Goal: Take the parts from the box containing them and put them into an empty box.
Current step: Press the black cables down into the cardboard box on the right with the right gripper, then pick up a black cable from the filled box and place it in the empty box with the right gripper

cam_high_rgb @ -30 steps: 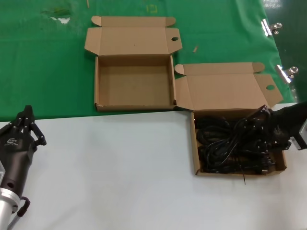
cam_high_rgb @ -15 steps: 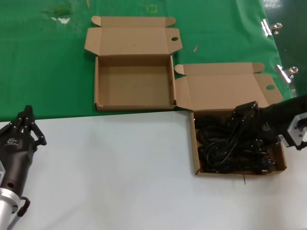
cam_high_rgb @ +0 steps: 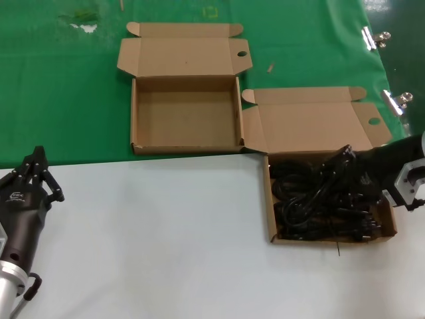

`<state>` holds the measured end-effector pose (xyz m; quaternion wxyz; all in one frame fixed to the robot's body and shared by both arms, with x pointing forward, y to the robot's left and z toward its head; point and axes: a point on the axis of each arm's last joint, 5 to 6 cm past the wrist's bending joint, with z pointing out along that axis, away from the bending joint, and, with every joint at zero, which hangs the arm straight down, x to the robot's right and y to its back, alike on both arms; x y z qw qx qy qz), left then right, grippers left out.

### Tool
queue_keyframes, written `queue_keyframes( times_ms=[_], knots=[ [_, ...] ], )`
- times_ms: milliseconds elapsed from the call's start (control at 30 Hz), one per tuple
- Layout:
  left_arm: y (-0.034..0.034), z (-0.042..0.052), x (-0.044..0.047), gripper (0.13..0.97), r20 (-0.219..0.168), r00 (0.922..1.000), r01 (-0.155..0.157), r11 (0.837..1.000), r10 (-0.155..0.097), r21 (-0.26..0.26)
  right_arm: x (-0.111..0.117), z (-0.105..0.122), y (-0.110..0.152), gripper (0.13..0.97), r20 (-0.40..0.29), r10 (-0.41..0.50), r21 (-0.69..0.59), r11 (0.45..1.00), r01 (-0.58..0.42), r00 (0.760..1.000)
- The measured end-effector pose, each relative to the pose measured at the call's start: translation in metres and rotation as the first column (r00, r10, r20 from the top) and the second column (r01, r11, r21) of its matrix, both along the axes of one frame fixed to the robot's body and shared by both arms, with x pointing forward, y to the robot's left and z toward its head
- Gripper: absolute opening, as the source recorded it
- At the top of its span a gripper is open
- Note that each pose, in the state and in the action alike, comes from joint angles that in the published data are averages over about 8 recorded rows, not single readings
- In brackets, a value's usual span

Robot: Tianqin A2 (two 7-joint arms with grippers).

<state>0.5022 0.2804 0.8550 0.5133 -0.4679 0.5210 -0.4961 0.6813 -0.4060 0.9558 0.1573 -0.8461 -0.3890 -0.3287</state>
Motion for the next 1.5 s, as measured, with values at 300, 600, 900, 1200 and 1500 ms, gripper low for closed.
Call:
queue_keyframes(
  times_ms=[300,600,900,1200,1500],
  knots=[
    [0.0,0.0,0.0,0.14,0.0,1.0,0.0,1.0,0.0,0.0,-0.002,-0.007,-0.005,0.352,-0.009,-0.013,-0.001,1.0,0.013,1.0],
    [0.0,0.0,0.0,0.14,0.0,1.0,0.0,1.0,0.0,0.0,-0.004,-0.004,-0.008,0.217,-0.011,-0.028,0.026,0.999,0.028,1.0],
    [0.0,0.0,0.0,0.14,0.0,1.0,0.0,1.0,0.0,0.0,-0.008,0.022,-0.002,0.192,-0.026,-0.079,0.102,0.991,0.081,0.997],
    [0.0,0.0,0.0,0.14,0.0,1.0,0.0,1.0,0.0,0.0,-0.007,0.058,0.02,0.192,-0.052,-0.188,0.192,0.962,0.194,0.981],
    [0.0,0.0,0.0,0.14,0.0,1.0,0.0,1.0,0.0,0.0,0.007,0.079,0.061,0.192,-0.044,-0.329,0.25,0.91,0.329,0.943]
  ],
)
